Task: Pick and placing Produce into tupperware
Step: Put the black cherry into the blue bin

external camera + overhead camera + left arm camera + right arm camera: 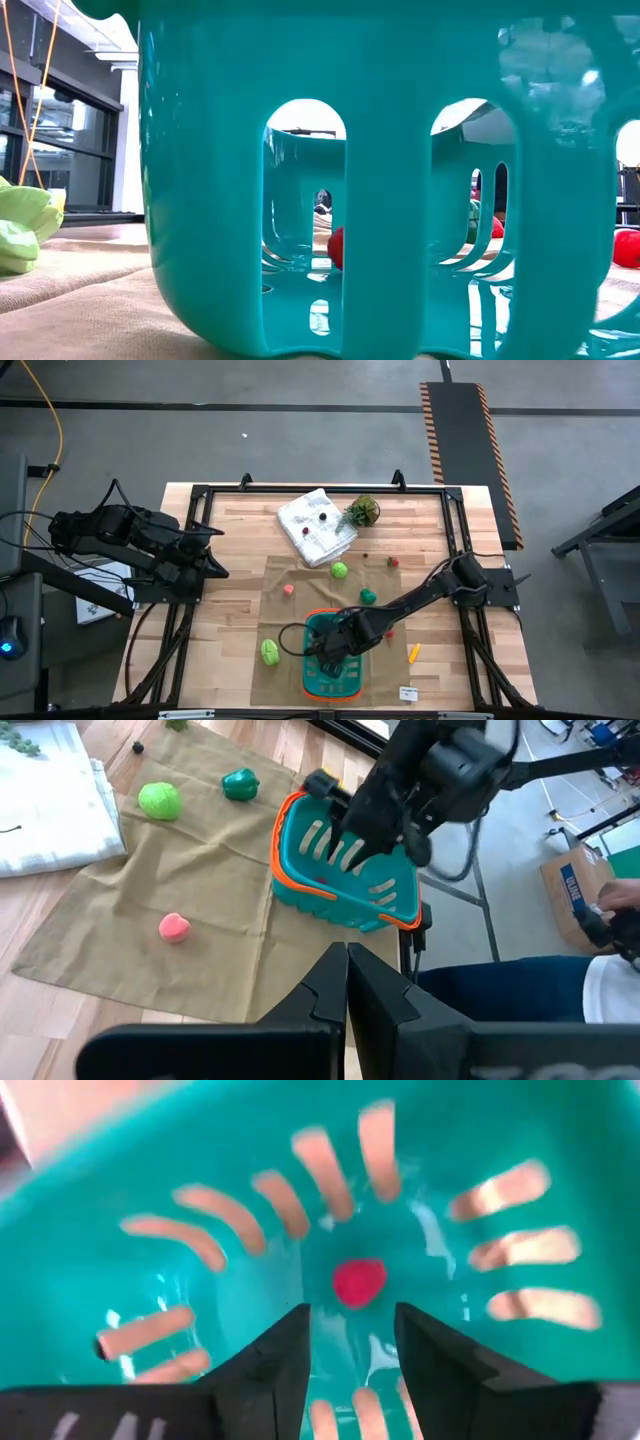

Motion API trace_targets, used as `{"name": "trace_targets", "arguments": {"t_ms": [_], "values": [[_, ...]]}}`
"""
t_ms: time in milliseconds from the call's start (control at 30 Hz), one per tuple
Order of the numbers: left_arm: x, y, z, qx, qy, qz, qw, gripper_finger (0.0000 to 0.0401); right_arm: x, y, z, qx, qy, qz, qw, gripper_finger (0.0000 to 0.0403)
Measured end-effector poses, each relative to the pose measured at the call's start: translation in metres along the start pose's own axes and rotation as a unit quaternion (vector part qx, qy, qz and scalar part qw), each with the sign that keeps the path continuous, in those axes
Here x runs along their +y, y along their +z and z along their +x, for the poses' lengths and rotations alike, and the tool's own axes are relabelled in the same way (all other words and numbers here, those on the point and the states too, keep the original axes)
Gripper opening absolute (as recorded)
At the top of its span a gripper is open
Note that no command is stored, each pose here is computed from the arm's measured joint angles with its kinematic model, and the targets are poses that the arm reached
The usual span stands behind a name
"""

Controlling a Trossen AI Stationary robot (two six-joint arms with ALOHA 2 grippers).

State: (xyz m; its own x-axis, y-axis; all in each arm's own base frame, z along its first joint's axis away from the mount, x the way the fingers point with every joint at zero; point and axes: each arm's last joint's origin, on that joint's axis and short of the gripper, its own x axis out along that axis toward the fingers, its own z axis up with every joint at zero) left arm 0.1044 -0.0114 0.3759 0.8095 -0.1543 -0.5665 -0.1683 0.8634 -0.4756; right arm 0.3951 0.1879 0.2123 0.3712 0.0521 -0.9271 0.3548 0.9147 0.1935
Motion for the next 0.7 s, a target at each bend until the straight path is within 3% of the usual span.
{"name": "trace_targets", "arguments": {"t_ms": [267,467,700], "values": [[0.001,0.001,0.0,-0.014,0.023,0.015,1.0,0.0001,-0.01,0.01,-0.055,-0.099,-0.068,0.021,0.993,0.0138],[0.002,0.002,0.0,-0.027,0.044,0.015,0.999,0.0001,-0.025,0.008,-0.097,-0.165,-0.111,0.085,0.976,0.0138],[0.004,0.003,0.0,-0.042,0.068,0.015,0.997,0.0001,-0.052,0.003,-0.131,-0.183,-0.159,0.18,0.953,0.0138]]}}
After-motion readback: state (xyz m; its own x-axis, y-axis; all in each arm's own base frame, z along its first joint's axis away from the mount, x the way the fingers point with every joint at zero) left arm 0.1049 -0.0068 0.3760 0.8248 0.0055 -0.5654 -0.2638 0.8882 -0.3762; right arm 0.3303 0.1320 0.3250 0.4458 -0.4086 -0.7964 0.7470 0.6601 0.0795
